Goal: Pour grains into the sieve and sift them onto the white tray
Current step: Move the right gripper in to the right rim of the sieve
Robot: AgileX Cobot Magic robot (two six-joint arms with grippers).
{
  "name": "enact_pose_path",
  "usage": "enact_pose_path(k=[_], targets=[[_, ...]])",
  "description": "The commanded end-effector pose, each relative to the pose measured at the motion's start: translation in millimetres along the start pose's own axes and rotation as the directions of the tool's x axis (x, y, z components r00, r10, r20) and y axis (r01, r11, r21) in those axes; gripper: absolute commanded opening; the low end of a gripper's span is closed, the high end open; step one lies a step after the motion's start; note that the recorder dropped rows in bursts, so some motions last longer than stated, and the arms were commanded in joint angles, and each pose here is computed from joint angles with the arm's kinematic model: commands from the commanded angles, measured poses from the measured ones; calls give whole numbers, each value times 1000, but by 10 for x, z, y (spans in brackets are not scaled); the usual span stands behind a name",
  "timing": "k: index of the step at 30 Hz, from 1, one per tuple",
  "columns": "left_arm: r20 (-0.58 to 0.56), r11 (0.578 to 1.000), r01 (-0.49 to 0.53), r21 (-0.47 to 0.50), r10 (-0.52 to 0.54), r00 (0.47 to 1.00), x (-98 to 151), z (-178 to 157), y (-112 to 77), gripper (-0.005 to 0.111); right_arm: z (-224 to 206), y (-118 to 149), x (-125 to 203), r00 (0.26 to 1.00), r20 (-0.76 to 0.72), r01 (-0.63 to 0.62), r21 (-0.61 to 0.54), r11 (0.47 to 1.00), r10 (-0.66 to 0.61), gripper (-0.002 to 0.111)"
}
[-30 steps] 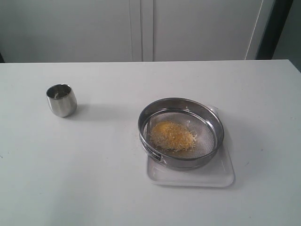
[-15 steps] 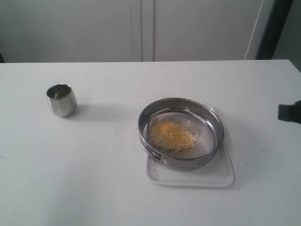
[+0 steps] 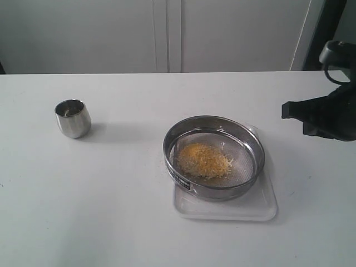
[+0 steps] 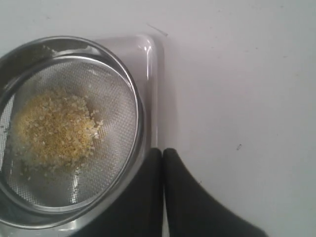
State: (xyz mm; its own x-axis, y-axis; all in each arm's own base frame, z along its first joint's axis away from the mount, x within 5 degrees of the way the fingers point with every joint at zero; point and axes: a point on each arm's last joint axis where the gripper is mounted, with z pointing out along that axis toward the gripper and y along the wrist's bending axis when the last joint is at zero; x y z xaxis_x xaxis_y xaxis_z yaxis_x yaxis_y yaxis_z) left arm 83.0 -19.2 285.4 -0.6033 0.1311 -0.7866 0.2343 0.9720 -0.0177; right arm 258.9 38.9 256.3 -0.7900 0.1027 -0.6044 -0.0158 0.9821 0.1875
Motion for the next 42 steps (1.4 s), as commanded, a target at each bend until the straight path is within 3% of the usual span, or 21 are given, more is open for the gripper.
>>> enact_pose_path(k=[1, 15, 22, 28, 42], targets=[[-3, 1000, 4, 3, -4, 1000, 21, -6, -5, 0, 204, 37, -135, 994, -107, 30, -9, 999, -31, 0], [-3, 1000, 4, 3, -4, 1000, 21, -6, -5, 0, 778, 288, -374, 964, -235, 117, -56, 992, -127, 1], [-3, 1000, 4, 3, -4, 1000, 21, -6, -5, 0, 1033, 328, -412, 953, -265, 133, -61, 989, -145, 20], [-3, 1000, 4, 3, -4, 1000, 21, -6, -5, 0, 1227, 304, -373, 950, -279, 131, -52, 990, -140, 29], [-3, 1000, 4, 3, -4, 1000, 21, -6, -5, 0, 1524, 282, -213, 934, -350, 63, -54, 997, -78, 30]])
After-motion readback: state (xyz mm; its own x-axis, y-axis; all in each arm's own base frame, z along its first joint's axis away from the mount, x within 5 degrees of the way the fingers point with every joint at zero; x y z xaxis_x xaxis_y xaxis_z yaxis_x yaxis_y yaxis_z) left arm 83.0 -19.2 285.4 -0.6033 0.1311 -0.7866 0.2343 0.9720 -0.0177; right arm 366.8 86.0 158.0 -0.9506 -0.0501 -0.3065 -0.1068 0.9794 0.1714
